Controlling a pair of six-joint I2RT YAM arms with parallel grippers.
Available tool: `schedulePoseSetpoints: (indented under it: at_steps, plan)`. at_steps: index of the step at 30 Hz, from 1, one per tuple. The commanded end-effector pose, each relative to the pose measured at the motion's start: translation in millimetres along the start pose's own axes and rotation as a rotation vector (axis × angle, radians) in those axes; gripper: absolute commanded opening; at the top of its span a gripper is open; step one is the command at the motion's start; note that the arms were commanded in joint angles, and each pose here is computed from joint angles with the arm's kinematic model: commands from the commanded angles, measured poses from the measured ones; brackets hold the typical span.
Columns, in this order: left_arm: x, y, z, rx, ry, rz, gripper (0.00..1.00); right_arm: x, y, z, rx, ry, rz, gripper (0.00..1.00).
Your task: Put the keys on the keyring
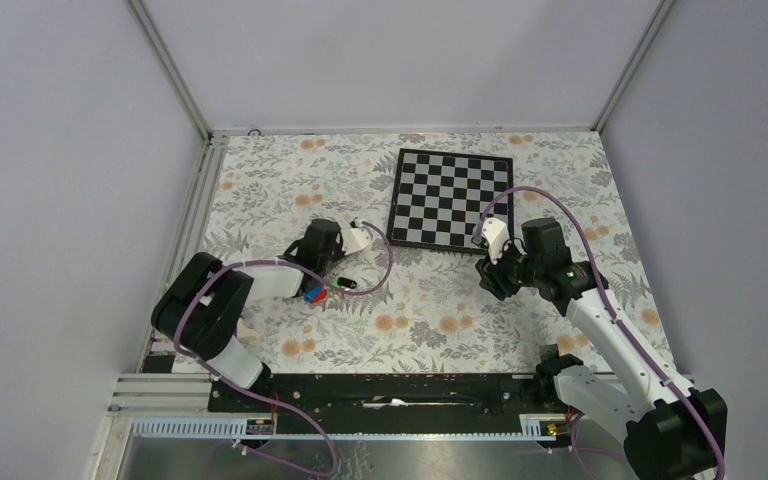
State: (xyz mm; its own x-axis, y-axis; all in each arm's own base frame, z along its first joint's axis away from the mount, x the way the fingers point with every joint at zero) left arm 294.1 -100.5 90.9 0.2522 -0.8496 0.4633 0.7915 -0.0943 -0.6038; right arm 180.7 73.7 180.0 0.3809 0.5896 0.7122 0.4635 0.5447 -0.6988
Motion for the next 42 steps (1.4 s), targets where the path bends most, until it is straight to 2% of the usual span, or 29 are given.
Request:
schedulePoseSetpoints:
  at_steps: [1, 13, 20, 24, 33, 40, 42]
  plan:
    - [22, 14, 26, 0.071, -0.031, -0.093, 0.08, 3, 1, -2, 0.005, -0.008, -0.031, 0.49]
    - [27, 46, 32, 0.084, -0.02, -0.045, 0.3, 3, -1, -1, 0.004, -0.011, -0.039, 0.5]
    - [29, 57, 46, 0.128, -0.031, -0.005, 0.56, 3, -3, 0, 0.008, -0.012, -0.048, 0.51]
    - [32, 58, 54, 0.083, -0.056, 0.029, 0.69, 4, -3, 0, 0.011, -0.015, -0.053, 0.51]
    - [39, 55, 67, -0.19, -0.23, 0.074, 0.79, 4, -4, 2, 0.015, -0.02, -0.063, 0.52]
    - [44, 37, 95, -0.198, -0.344, 0.041, 0.81, 6, -7, 2, 0.008, -0.028, -0.077, 0.53]
    - [46, 24, 105, -0.189, -0.383, -0.006, 0.82, 7, -9, 2, 0.001, -0.032, -0.086, 0.55]
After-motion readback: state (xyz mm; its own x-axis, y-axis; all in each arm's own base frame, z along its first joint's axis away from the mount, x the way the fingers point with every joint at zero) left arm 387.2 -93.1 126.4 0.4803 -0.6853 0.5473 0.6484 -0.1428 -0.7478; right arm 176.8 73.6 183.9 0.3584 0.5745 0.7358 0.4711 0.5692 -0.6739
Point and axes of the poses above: each gripper's point midway between its finger pads, its own y axis out along the fingers, its own z axis along the line the jaws close on, x = y × z, the point moved 9 cm from there along -y, back along the fingers, and after that the axes turned 2 degrees about -y, right-handed, at the moved point
